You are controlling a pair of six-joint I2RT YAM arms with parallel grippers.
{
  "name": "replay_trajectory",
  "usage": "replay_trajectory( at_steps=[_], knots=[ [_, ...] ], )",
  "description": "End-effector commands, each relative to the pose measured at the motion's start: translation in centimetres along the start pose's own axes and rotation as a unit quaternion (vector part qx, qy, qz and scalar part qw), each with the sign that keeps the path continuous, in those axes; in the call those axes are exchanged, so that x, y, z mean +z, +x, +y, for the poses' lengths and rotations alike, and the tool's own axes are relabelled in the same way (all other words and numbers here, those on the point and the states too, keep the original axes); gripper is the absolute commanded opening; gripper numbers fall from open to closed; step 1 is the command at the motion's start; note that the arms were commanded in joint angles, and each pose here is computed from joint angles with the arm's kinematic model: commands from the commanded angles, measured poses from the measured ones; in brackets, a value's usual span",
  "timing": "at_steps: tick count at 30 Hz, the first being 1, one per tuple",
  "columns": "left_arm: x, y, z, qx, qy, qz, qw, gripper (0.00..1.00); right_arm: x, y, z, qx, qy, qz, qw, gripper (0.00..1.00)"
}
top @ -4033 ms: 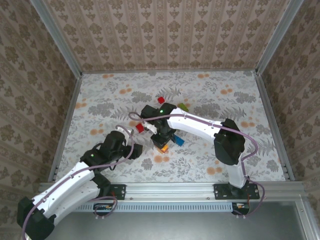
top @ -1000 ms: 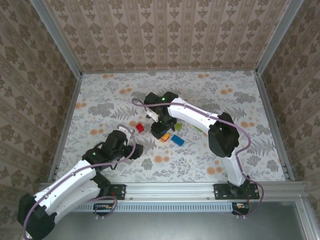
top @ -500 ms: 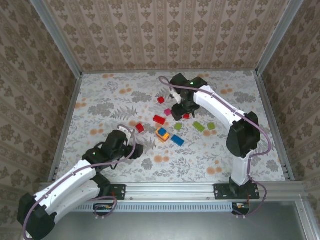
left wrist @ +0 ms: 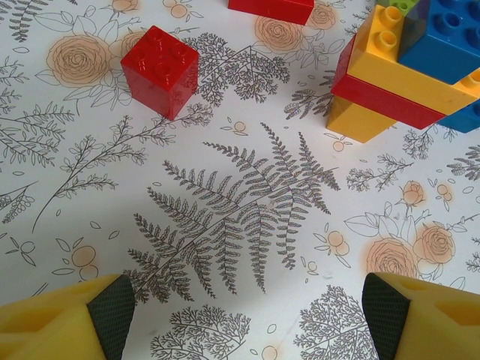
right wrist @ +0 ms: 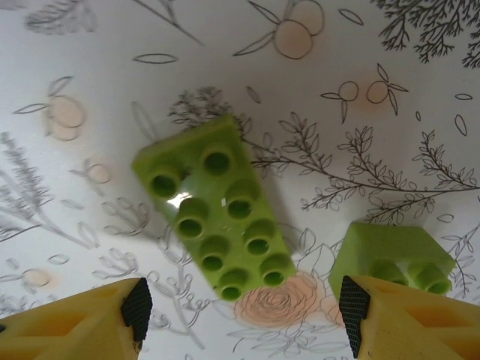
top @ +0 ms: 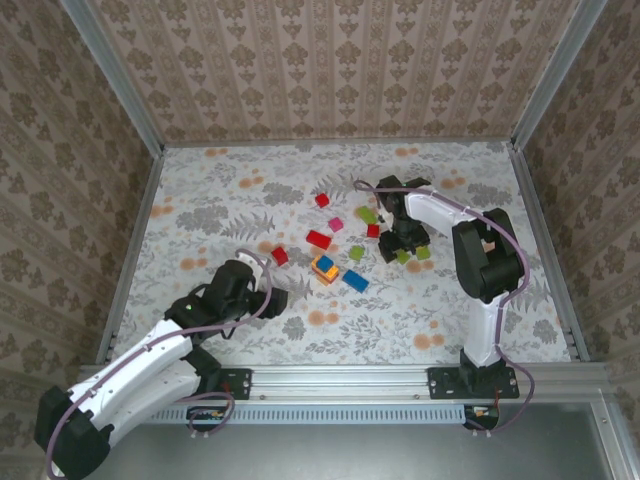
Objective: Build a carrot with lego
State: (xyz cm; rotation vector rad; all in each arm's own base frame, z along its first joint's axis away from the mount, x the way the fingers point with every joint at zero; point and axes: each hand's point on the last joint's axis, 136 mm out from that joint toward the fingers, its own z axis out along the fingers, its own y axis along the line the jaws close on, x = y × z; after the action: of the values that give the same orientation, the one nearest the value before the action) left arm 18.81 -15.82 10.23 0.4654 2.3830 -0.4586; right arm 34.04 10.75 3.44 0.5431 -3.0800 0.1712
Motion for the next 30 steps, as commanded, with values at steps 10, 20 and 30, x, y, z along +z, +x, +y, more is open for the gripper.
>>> replay_trajectory(
  at_steps=[10,20,30],
  knots=[
    [0.1,-0.1,-0.5,0.010,0.011,-0.004,1.000,0.83,1.2,-1.7,1.1,-0.006,-0.037,-0.013,0.999,0.67],
    [0.1,-0.1,-0.5,0.010,0.012,-0.005,1.000,0.83,1.7,-2.0,1.3,-0.007,-0.040,-0.005,0.999,0.49],
    [0.0,-0.1,-0.4,0.010,0.011,-0.006,1.000,0.83,-1.3,-1.6,1.3,0.001,-0.037,-0.033,0.999,0.37]
  ],
)
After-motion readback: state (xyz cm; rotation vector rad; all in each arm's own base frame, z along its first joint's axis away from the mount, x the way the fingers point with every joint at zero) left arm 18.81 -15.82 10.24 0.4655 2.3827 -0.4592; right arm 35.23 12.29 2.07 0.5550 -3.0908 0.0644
